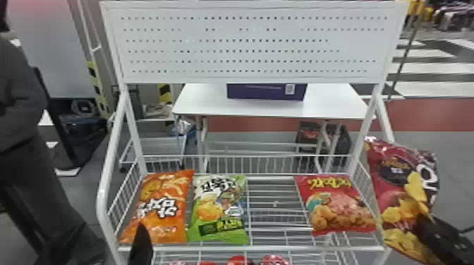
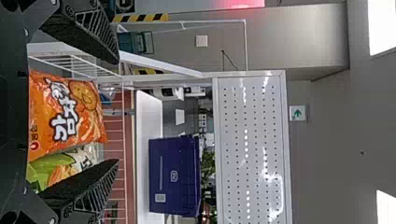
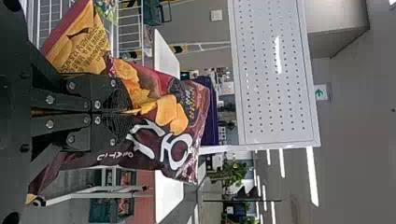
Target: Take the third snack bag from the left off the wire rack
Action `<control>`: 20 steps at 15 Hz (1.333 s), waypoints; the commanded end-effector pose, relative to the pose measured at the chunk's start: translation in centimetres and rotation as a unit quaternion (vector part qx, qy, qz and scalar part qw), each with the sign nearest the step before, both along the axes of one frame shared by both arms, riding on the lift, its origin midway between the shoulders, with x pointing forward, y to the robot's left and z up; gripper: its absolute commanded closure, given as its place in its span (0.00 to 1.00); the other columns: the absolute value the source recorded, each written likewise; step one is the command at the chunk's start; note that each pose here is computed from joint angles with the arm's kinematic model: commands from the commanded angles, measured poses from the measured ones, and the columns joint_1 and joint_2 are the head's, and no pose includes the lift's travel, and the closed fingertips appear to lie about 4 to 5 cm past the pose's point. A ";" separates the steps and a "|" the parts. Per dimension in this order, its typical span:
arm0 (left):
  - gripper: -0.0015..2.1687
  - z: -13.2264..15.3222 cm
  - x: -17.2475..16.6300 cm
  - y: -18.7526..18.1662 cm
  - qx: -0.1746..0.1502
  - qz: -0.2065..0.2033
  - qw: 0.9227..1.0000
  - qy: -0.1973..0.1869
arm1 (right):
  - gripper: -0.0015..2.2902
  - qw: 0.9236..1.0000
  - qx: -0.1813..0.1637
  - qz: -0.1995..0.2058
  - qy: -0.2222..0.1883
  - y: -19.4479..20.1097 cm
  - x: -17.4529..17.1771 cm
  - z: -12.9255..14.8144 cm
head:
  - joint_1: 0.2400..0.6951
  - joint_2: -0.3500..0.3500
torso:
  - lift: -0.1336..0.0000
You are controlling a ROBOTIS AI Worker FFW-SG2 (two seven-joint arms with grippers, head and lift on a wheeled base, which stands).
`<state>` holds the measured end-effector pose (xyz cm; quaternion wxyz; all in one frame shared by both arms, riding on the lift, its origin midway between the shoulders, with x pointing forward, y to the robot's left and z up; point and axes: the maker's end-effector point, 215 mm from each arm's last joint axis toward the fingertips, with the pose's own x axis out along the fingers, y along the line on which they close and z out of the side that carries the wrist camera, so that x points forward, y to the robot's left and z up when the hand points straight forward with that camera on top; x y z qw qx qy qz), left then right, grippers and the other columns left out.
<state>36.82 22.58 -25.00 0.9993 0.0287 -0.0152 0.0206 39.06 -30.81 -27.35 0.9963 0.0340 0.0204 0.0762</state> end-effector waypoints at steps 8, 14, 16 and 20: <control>0.07 0.5 -0.1 0.3 0.002 0.002 1.000 -0.004 | 0.98 1.000 -0.002 0.014 -0.012 0.9 -0.1 0.7 | 0.57 0.50 | 1.00; 0.07 0.2 -0.1 0.4 0.003 0.003 1.000 0.000 | 0.98 1.000 -0.006 0.016 -0.012 1.1 -0.1 0.7 | 0.57 0.50 | 1.00; 0.07 0.3 -0.1 0.4 0.002 0.004 1.000 -0.001 | 0.98 1.000 -0.006 0.017 -0.012 1.2 -0.1 0.6 | 0.57 0.50 | 1.00; 0.07 0.3 -0.1 0.5 0.003 0.004 1.000 -0.001 | 0.98 1.000 -0.006 0.018 -0.013 1.4 -0.1 0.7 | 0.57 0.50 | 1.00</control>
